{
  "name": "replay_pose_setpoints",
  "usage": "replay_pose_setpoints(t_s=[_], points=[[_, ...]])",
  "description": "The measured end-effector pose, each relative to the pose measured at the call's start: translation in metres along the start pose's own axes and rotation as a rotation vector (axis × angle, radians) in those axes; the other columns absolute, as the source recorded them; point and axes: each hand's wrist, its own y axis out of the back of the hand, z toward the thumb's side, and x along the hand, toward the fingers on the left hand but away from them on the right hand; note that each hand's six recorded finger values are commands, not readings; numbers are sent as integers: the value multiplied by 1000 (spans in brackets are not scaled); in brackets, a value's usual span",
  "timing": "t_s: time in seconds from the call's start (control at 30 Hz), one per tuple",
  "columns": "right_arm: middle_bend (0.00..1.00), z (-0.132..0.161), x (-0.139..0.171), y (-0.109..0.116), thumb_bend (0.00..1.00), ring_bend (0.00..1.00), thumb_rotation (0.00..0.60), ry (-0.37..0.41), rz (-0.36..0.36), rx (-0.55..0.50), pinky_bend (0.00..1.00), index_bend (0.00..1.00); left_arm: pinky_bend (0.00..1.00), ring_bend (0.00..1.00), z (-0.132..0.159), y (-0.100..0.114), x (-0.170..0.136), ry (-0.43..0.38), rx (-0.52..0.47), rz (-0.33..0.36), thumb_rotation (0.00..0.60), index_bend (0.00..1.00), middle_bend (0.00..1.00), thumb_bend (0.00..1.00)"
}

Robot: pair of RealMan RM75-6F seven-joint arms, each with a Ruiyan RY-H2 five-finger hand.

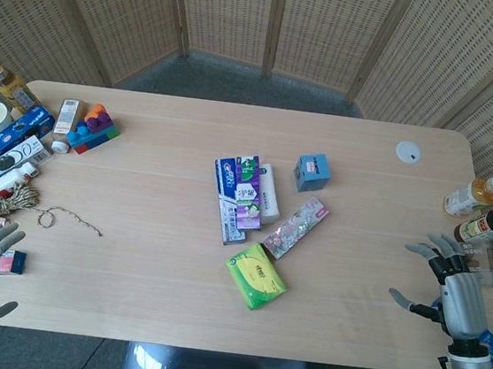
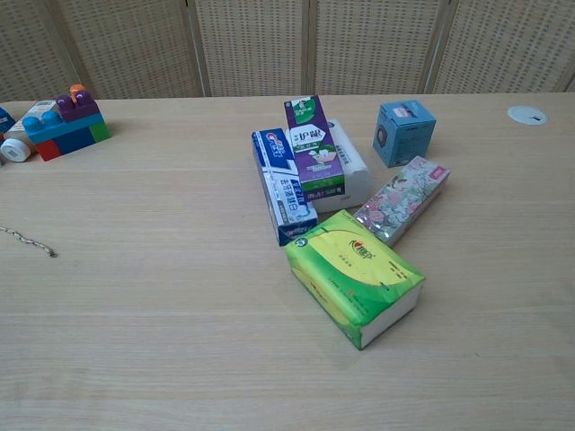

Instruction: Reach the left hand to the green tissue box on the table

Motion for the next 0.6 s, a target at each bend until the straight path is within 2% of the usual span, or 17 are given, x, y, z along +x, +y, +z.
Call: replay_pose_setpoints(t_s=[0.23, 0.37, 0.43, 0.6], points=[[354, 1, -1, 6, 0, 151, 600, 0, -19, -10, 75, 269, 0, 0, 3, -6, 4, -17, 14, -18, 600, 104, 0, 121], [354, 1, -2, 12, 0, 150, 600, -4, -39, -18, 75, 268, 0, 0, 8, -11, 14, -69, 37, -30, 600, 95, 0, 121], [354, 1, -3, 13, 0, 151, 600, -6, -45, -21, 75, 268, 0, 0, 16, -13, 24, -123, 58, -36, 600, 82, 0, 120], [355, 1, -3, 17, 0, 151, 600, -10, -55, -30, 75, 267, 0, 0, 45, -13, 60, -318, 128, -33, 600, 23, 0, 116]])
